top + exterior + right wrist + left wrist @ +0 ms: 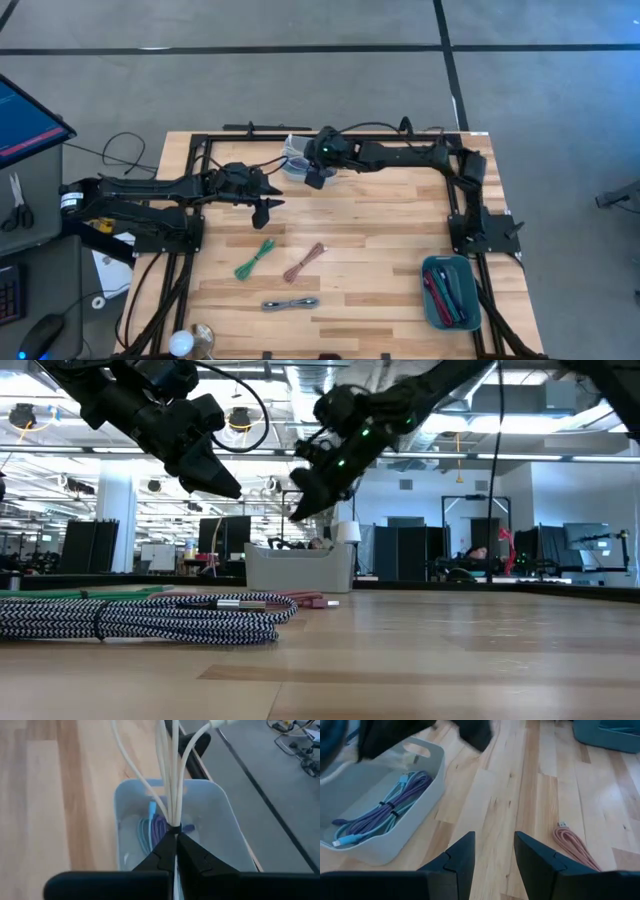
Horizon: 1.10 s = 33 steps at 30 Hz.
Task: Pick & Place USB Port
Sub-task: Put the white charger cable into the gray bin
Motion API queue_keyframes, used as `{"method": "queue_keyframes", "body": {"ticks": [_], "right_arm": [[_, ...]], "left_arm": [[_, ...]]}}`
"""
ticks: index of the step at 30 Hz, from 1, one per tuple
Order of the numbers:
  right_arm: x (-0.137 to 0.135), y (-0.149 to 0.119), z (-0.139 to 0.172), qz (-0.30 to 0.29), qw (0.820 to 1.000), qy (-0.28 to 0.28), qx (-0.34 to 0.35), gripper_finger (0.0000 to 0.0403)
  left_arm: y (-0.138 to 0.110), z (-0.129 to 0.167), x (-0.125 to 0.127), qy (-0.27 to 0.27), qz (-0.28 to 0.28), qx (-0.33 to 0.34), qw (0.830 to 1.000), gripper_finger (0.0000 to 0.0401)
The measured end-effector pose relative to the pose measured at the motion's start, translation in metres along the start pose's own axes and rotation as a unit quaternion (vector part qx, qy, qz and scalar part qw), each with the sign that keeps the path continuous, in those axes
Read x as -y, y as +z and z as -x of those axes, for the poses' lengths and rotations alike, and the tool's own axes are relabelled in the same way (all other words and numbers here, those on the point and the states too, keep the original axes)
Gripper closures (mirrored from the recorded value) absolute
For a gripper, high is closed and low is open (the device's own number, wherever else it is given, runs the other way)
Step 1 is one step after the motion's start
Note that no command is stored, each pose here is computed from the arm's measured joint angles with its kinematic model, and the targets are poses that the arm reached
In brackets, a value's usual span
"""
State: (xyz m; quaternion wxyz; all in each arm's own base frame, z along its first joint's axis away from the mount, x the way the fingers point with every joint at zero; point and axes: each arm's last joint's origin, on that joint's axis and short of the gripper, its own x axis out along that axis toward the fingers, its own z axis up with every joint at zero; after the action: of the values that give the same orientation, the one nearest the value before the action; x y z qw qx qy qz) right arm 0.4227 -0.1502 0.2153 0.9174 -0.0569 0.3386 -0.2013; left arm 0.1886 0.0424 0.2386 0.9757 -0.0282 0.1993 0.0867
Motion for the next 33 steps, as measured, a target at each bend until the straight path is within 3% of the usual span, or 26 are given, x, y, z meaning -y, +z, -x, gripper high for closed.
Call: {"method": "queue_keyframes", "body": {"ticks": [10, 33], "right_arm": [[0.010, -0.011, -0.028, -0.019, 0.998, -0.005, -0.059, 0.0403], [0.017, -0.017, -0.028, -0.026, 0.996, -0.004, -0.083, 0.0402]], "left_arm": [[0.000, 0.000, 0.000, 0.000, 0.001, 0.000, 1.000, 0.0265], [0.000, 0.000, 0.000, -0.001, 0.002, 0.000, 1.000, 0.0265]]}}
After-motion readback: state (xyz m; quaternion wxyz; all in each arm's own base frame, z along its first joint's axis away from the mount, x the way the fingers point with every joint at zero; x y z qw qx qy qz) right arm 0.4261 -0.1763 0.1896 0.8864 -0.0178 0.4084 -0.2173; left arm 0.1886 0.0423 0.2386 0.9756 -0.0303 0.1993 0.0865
